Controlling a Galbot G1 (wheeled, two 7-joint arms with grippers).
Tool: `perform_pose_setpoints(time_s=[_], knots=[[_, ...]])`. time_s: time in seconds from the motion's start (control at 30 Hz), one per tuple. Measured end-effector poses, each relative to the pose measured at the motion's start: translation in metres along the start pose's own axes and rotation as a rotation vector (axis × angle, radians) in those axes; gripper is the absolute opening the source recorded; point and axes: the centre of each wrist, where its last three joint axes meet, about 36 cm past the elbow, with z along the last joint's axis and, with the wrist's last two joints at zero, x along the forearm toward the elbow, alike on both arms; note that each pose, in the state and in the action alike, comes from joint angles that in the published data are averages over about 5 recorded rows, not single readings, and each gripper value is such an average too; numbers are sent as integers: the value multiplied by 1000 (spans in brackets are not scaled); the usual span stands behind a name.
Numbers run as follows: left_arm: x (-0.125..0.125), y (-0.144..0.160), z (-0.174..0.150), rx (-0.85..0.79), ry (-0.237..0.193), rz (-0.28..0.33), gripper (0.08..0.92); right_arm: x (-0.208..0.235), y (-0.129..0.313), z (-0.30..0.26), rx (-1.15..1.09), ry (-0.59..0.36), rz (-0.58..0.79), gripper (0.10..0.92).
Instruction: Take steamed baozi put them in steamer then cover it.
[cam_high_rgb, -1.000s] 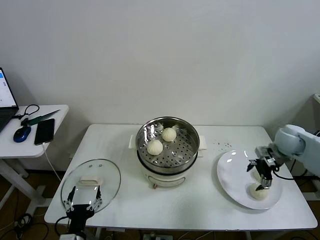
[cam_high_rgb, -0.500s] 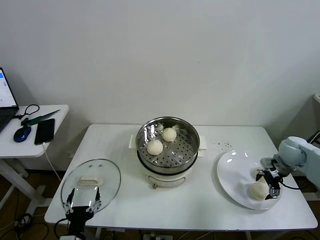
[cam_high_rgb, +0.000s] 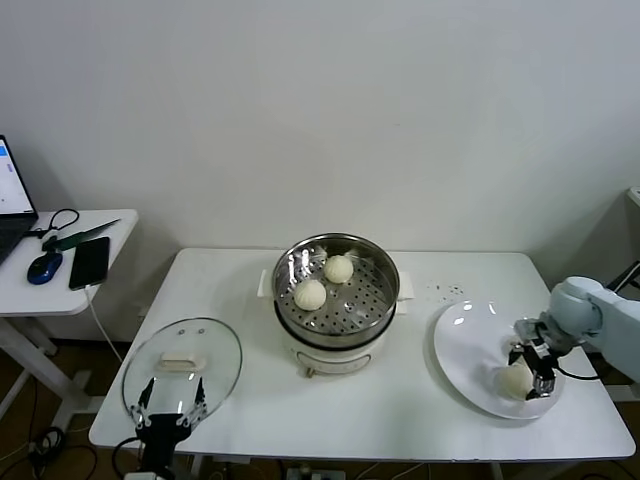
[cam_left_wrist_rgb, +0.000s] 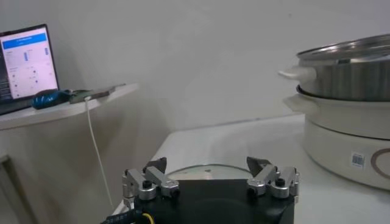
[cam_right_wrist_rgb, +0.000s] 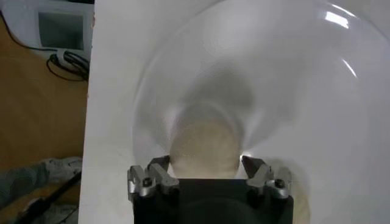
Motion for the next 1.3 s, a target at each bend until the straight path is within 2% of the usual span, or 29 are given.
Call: perform_pose_setpoints(time_s=[0.23, 0.57, 0.87, 1.13, 1.3], knots=[[0, 0, 1, -2, 1, 0, 823, 1, -2, -1, 5, -13, -1, 694], [1, -1, 2, -1, 1, 1, 823, 32, -22, -10, 93, -38, 30, 679], [2, -1, 1, -3, 2, 1, 823, 121, -77, -57, 379, -29, 114, 677], [3, 1, 2, -4, 5, -3, 823, 219, -114, -132, 706, 22, 199, 679], [4, 1, 3, -4, 9, -1, 823, 258, -123, -188, 897, 67, 223, 679]])
